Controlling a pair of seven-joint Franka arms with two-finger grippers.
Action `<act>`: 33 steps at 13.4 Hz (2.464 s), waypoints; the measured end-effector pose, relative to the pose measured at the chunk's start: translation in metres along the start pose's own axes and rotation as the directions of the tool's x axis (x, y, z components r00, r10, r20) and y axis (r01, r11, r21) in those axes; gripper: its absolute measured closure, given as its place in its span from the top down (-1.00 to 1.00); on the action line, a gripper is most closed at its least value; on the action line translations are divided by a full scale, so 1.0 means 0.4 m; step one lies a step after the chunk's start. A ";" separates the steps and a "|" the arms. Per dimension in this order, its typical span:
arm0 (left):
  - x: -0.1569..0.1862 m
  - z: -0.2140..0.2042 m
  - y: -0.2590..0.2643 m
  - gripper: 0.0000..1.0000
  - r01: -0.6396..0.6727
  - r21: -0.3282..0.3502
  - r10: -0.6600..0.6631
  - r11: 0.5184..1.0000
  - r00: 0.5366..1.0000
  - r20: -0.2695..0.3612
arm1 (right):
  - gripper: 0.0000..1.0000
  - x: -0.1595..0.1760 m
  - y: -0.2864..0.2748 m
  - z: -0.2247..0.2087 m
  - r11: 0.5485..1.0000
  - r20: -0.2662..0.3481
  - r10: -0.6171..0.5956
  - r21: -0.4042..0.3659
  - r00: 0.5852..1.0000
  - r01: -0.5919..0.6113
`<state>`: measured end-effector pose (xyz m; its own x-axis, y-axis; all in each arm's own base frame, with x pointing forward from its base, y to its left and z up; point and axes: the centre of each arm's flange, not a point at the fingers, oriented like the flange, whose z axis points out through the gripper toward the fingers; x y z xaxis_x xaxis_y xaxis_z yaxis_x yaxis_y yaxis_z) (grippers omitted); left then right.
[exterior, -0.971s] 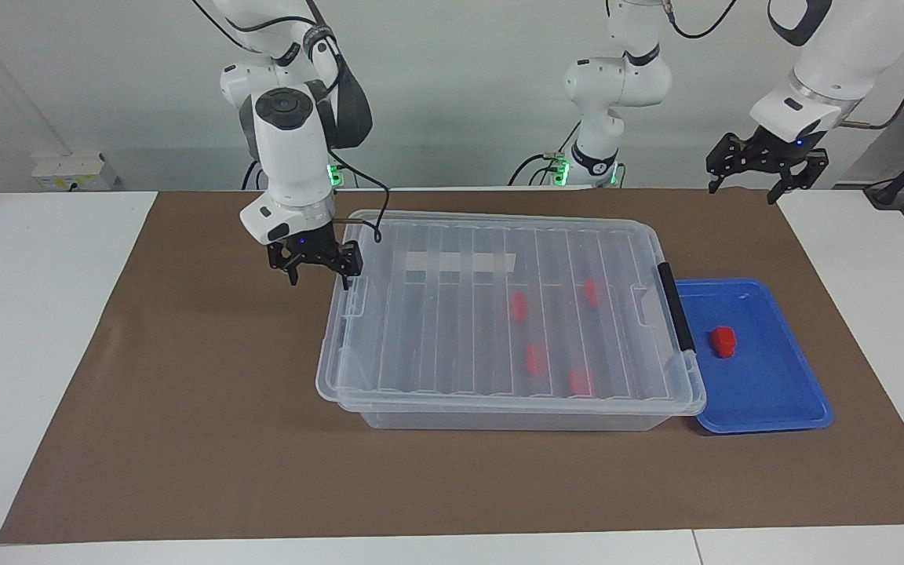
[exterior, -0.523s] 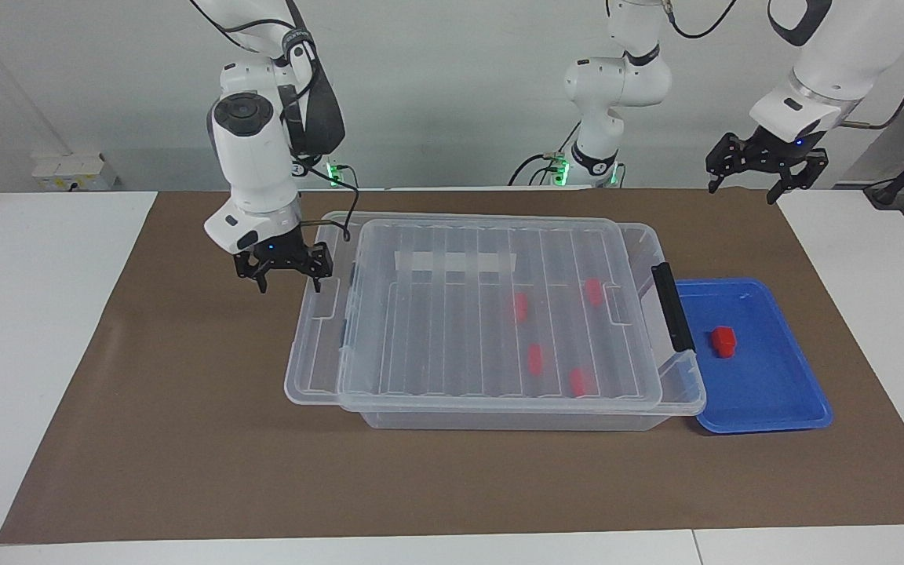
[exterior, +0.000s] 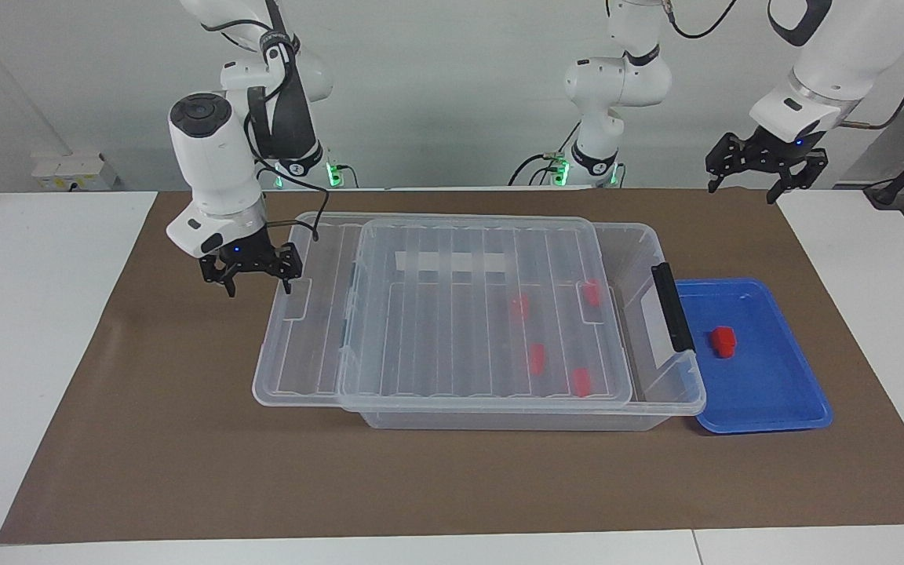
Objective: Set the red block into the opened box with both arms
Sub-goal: 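Slide the clear lid away from the blue tray with the right gripper, then release the lid while the left gripper reaches the red block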
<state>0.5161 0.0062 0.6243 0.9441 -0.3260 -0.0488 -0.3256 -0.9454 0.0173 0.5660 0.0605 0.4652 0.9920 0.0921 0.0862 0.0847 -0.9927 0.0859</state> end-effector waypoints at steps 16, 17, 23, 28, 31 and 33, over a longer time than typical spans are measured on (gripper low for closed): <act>-0.014 -0.009 -0.062 1.00 0.048 0.009 -0.048 0.999 0.998 -0.034 | 0.98 -0.011 0.207 0.012 1.000 0.010 -0.022 -0.012 1.000 0.022; -0.013 -0.009 -0.062 1.00 0.048 0.010 -0.048 0.999 0.998 -0.036 | 0.98 -0.013 0.224 0.013 1.000 0.011 -0.024 -0.013 1.000 0.024; -0.014 -0.009 -0.069 1.00 0.056 0.011 -0.056 0.998 0.998 -0.040 | 0.98 -0.020 0.282 0.011 0.999 0.009 -0.033 -0.017 0.999 0.033; -0.006 -0.005 -0.074 1.00 0.060 0.016 -0.059 0.998 0.997 -0.053 | 1.00 0.000 0.274 -0.071 0.999 0.003 -0.027 -0.020 1.000 0.027; 0.032 0.064 -0.116 1.00 0.091 0.026 -0.089 0.996 0.994 -0.070 | 1.00 0.010 0.224 -0.176 0.999 0.025 0.048 -0.019 0.999 -0.047; 0.065 0.142 -0.160 1.00 0.130 0.032 -0.128 0.991 0.989 -0.075 | 1.00 0.015 0.182 -0.247 0.998 0.030 0.066 -0.019 0.997 -0.065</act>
<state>0.5585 0.0582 0.5650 0.9791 -0.2019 0.0244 -0.2014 -0.9793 -0.0212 0.5690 -0.0035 0.5699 0.9978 0.0241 0.0623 0.0179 -0.9949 0.0992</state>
